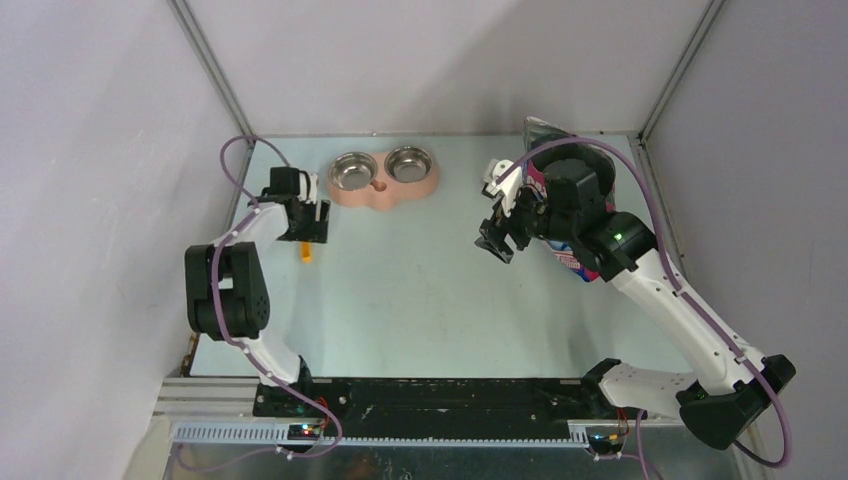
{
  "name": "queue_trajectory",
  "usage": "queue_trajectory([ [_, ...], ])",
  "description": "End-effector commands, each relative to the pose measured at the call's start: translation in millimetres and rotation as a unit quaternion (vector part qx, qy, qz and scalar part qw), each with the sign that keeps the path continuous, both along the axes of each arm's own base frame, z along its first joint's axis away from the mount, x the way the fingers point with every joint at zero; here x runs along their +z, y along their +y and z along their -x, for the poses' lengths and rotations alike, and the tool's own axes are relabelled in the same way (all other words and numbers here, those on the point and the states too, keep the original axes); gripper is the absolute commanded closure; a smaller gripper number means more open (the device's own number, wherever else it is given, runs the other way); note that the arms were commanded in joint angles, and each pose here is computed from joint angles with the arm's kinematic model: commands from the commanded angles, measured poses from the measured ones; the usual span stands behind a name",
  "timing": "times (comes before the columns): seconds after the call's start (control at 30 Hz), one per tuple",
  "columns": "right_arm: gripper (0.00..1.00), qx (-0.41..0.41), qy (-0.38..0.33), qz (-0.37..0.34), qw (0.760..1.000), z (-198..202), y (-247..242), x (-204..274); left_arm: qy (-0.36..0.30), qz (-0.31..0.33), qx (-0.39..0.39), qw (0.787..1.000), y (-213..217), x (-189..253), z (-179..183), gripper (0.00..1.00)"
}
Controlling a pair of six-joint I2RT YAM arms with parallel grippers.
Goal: Serve the pet food
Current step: Pick up the spatula from the center of the board.
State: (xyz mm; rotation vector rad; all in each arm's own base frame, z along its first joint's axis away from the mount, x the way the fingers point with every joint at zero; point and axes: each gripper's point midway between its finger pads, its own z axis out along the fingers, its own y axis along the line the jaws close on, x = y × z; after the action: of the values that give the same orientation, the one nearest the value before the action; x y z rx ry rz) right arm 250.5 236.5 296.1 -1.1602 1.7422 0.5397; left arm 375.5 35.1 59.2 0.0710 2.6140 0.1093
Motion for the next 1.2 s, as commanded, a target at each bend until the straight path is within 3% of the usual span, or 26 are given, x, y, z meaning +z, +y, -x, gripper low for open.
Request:
queue_trajectory([
  [0.0, 0.22, 0.006, -0.023, -0.018, 1.0, -1.1, 4.8, 10.5, -0.01, -0.007, 0.014, 1.0, -2.0, 0.5, -14.0, 0.17],
  [0.33, 0.22, 0.005, -0.018, -0.014, 1.0, -2.1, 5.5, 6.6, 0.037, 0.01, 0.022, 0.999, -6.6, -31.2, -3.9, 0.24],
  [0.47, 0.22, 0.007, -0.019, -0.013, 1.0, -2.5, 6.2, 5.0, 0.045, 0.013, 0.025, 0.999, -6.3, -37.0, -3.5, 0.33],
  [0.57, 0.22, 0.008, -0.016, -0.012, 1.0, -3.3, 7.3, 1.9, 0.043, 0.014, 0.026, 0.999, -6.3, -35.1, -4.3, 0.56],
  [0.67, 0.22, 0.007, -0.013, -0.011, 1.0, -4.1, 7.6, 0.0, 0.038, 0.013, 0.029, 0.999, -4.6, -30.7, -4.6, 0.73],
  [0.73, 0.22, 0.006, -0.014, -0.011, 1.0, -4.7, 7.4, 0.5, 0.033, 0.013, 0.03, 0.999, -3.6, -26.9, -5.3, 0.92],
  [0.8, 0.22, 0.005, -0.013, -0.009, 1.0, -5.3, 7.3, -0.7, 0.028, 0.013, 0.031, 0.999, -2.5, -23.0, -5.8, 0.99],
  [1.0, 0.21, 0.009, -0.014, -0.002, 1.0, -6.7, 7.9, -7.2, -0.003, 0.011, 0.018, 1.0, -3.0, 3.7, -7.0, 1.0],
  [1.17, 0.19, 0.024, -0.008, 0.003, 1.0, -4.7, 11.1, -12.9, -0.061, 0.029, -0.021, 0.997, -15.2, 53.2, -1.8, 1.0],
])
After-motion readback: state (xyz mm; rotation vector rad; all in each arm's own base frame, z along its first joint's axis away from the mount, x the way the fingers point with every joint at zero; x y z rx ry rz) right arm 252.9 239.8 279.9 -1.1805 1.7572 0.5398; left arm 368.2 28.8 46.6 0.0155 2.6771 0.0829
